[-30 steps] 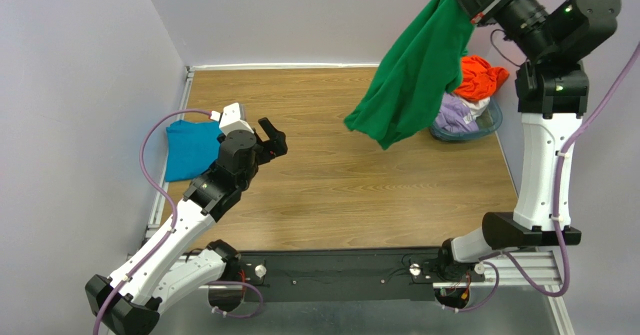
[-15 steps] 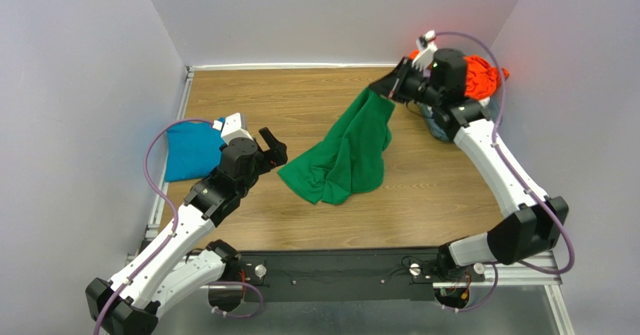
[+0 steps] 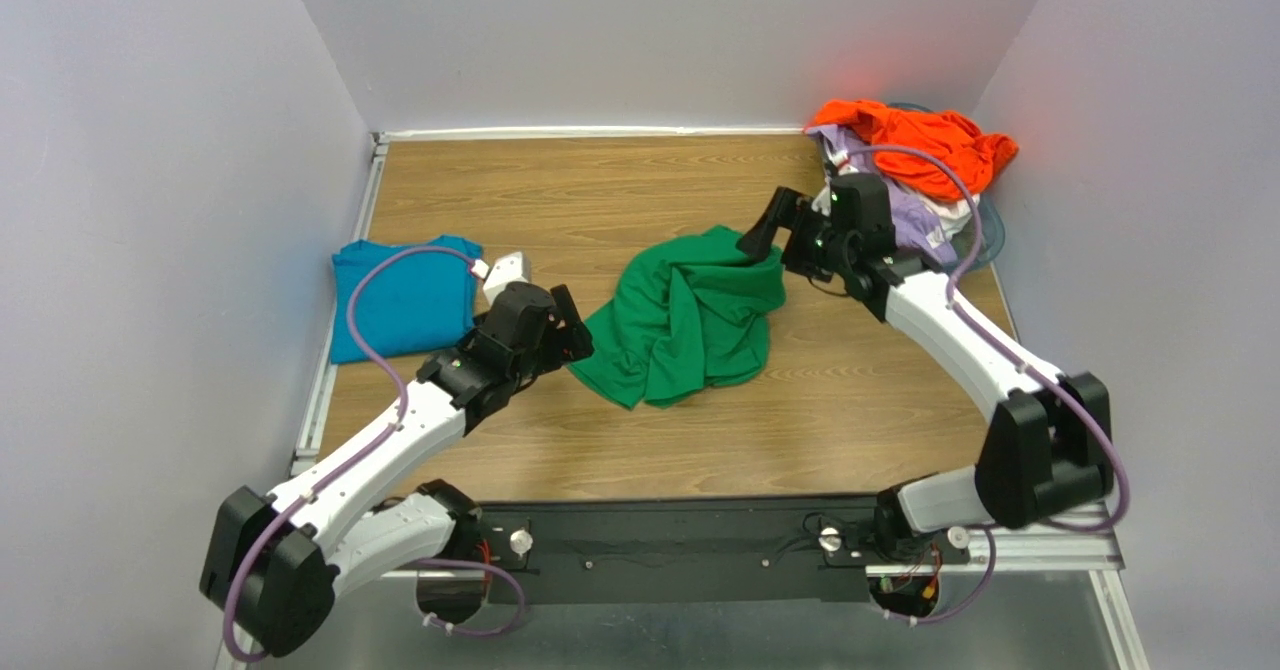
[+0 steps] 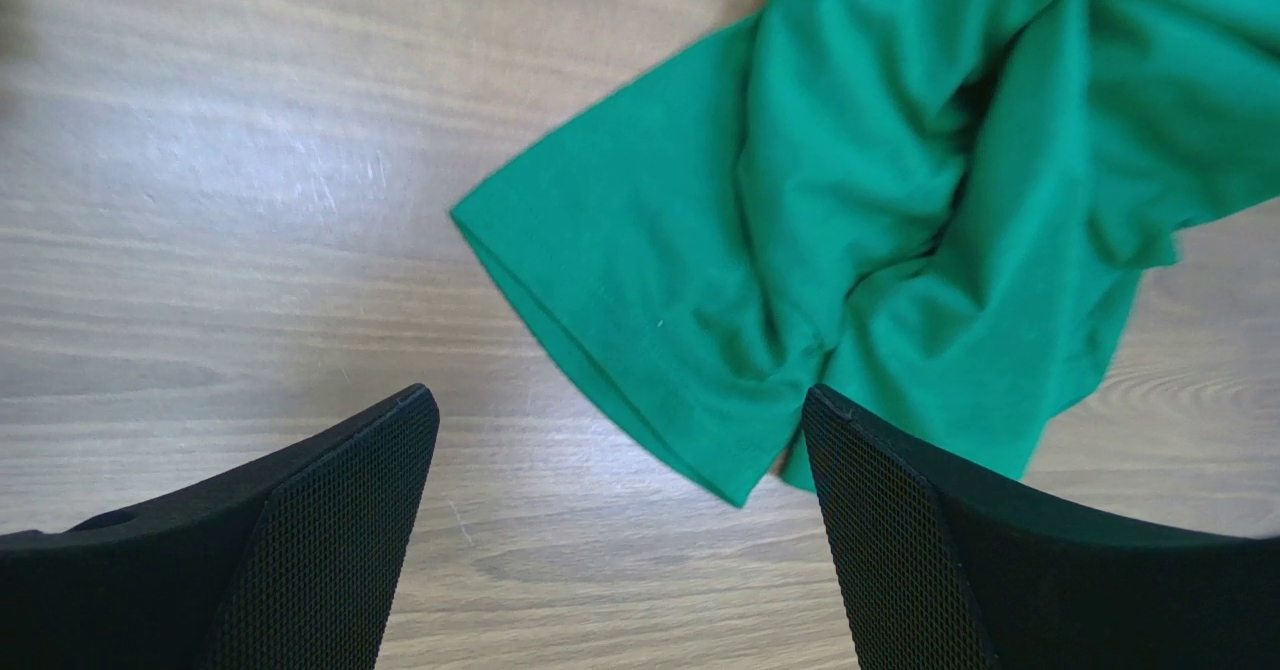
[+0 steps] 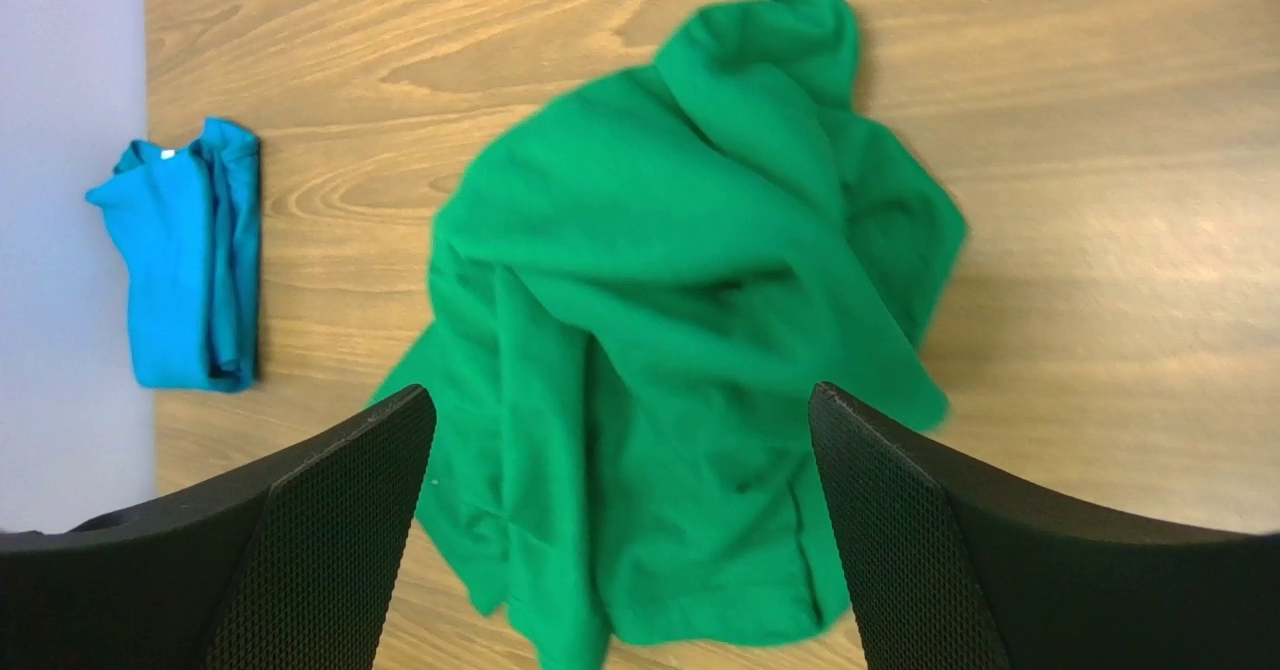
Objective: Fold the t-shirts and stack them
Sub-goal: Move the tshirt to the center of the board
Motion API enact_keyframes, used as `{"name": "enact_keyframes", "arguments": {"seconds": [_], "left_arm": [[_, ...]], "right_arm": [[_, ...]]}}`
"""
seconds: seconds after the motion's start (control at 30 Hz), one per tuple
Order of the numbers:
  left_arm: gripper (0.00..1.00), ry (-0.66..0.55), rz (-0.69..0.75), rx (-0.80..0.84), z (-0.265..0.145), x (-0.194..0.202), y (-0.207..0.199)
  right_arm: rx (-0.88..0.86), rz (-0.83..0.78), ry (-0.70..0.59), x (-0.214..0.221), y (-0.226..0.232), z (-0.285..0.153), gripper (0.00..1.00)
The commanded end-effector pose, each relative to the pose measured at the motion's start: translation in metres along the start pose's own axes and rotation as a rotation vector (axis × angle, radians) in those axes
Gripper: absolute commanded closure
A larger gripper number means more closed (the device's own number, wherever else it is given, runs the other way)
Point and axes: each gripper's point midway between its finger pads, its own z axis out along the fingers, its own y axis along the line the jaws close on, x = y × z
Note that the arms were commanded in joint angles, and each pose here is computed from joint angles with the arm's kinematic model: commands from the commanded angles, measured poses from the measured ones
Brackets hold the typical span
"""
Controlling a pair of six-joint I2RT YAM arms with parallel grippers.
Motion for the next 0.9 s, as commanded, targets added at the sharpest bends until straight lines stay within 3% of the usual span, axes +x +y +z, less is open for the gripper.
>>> {"name": "enact_keyframes", "arguments": {"seconds": [0.0,0.5,0.87], "left_arm": [[0.02,0.070,-0.010,0.003,0.015,0.019,0.001],[0.06,0.179,0.011,-0.102,0.072,0.050,0.022],[0.29,0.272,0.025,-0.125,0.096,0.067,0.022]], "right_arm": [[0.078,-0.019,-0.032,0.018,-0.025,-0.018,0.00],[0.171,-0.030,-0.002,0.059,-0.058,-0.056,0.00],[0.178,-0.023,-0.012,0.061,-0.060,-0.061,0.00]]}}
